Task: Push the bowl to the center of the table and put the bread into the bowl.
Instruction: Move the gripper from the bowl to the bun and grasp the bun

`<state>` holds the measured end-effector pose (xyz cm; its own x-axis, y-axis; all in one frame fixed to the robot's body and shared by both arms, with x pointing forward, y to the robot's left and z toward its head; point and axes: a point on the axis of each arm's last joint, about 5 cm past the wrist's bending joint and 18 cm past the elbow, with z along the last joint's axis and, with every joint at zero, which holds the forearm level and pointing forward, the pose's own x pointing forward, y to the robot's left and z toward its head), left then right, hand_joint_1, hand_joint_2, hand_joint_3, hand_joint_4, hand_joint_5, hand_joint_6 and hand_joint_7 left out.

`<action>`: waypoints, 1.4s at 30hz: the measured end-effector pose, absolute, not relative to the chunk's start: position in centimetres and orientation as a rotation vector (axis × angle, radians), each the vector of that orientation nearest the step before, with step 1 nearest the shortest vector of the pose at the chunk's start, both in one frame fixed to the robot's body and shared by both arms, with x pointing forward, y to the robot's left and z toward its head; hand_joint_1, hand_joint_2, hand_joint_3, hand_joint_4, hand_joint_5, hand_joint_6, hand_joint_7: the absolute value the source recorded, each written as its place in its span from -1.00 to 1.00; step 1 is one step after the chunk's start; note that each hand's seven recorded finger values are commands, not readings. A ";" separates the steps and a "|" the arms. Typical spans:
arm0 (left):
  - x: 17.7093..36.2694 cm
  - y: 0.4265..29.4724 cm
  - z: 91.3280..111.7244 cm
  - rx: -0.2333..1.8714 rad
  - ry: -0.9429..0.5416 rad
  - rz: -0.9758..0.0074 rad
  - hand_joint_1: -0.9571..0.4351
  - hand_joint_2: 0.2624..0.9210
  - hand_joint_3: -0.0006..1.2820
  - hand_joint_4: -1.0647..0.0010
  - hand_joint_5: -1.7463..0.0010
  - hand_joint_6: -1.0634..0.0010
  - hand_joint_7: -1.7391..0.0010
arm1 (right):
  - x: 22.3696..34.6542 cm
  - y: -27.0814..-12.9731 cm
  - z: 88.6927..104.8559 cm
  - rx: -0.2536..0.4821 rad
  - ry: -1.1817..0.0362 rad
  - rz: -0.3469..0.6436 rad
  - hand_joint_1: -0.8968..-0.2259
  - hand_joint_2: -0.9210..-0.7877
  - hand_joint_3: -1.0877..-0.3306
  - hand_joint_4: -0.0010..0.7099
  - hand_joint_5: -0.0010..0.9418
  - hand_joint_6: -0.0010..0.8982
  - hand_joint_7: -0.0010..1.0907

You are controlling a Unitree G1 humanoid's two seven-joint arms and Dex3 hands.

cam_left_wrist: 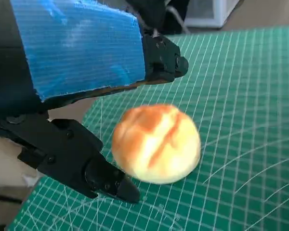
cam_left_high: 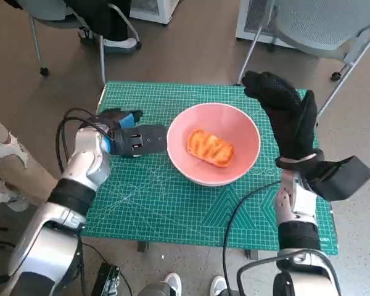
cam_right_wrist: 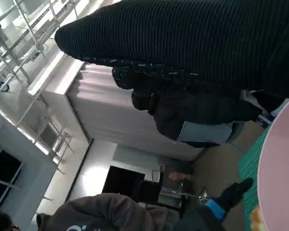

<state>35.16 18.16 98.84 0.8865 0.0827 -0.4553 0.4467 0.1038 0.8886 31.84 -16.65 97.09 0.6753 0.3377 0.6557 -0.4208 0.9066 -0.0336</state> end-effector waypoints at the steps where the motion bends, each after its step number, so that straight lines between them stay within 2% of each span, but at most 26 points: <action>1: 35.2 18.2 98.7 1.457 0.454 -0.286 -0.15 0.28 -1.00 1.00 1.00 0.73 1.00 | 31.8 -16.7 97.1 0.124 -0.711 0.427 -0.36 -1.00 -0.28 -0.45 -0.99 -0.79 -0.19; 21: 35.8 17.4 97.5 1.449 0.546 -0.335 -0.16 0.28 -1.00 1.00 1.00 0.76 1.00 | 31.6 -17.2 96.9 0.112 -0.703 0.419 -0.35 -1.00 -0.27 -0.45 -1.00 -0.78 -0.18; 31: 35.9 17.0 97.4 1.436 0.536 -0.342 -0.07 0.29 -0.99 1.00 1.00 0.75 1.00 | 31.5 -17.5 97.0 0.100 -0.711 0.418 -0.35 -1.00 -0.27 -0.47 -1.00 -0.79 -0.18; 32: 35.9 17.1 97.3 1.435 0.536 -0.339 -0.02 0.31 -0.99 0.98 1.00 0.74 0.99 | 31.5 -17.5 97.0 0.099 -0.711 0.417 -0.35 -1.00 -0.27 -0.47 -1.00 -0.79 -0.18; 35: 35.9 17.1 97.1 1.433 0.531 -0.328 0.13 0.38 -0.98 0.59 0.94 0.66 0.98 | 31.4 -17.6 97.0 0.099 -0.708 0.417 -0.36 -1.00 -0.27 -0.48 -1.00 -0.79 -0.18; 36: 35.8 17.2 97.0 1.430 0.526 -0.322 0.19 0.41 -0.97 0.46 0.59 0.62 0.98 | 31.4 -17.6 96.9 0.099 -0.707 0.417 -0.36 -1.00 -0.27 -0.48 -1.00 -0.79 -0.18; 37: 35.8 17.2 97.0 1.427 0.520 -0.314 0.28 0.45 -0.96 0.33 0.02 0.55 0.98 | 31.4 -17.6 96.9 0.100 -0.706 0.418 -0.36 -1.00 -0.27 -0.48 -1.00 -0.79 -0.18; 38: 35.8 17.2 96.9 1.421 0.512 -0.302 0.37 0.50 -0.95 0.11 -0.35 0.43 0.96 | 31.4 -17.6 96.9 0.100 -0.704 0.418 -0.36 -1.00 -0.28 -0.48 -1.00 -0.79 -0.18; 39: 35.8 17.2 96.9 1.418 0.502 -0.291 0.40 0.51 -0.94 0.03 -0.48 0.39 0.95 | 31.4 -17.6 96.9 0.099 -0.703 0.419 -0.36 -1.00 -0.28 -0.48 -1.00 -0.79 -0.18; 41: 35.8 17.1 96.9 1.424 0.470 -0.258 0.47 0.61 -0.92 -0.18 -0.79 0.12 0.89 | 31.3 -17.7 96.8 0.099 -0.701 0.420 -0.36 -1.00 -0.28 -0.48 -1.00 -0.79 -0.17; 42: 35.8 17.1 96.9 1.430 0.449 -0.238 0.56 0.58 -0.80 -0.18 -0.74 0.02 0.84 | 31.3 -17.7 96.8 0.099 -0.701 0.421 -0.36 -1.00 -0.28 -0.48 -1.00 -0.79 -0.17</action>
<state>35.79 17.08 96.85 0.8937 0.1077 -0.4355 0.4207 0.1362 0.8969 31.31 -17.67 96.82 0.6842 0.3422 0.6440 -0.4076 0.9117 -0.0513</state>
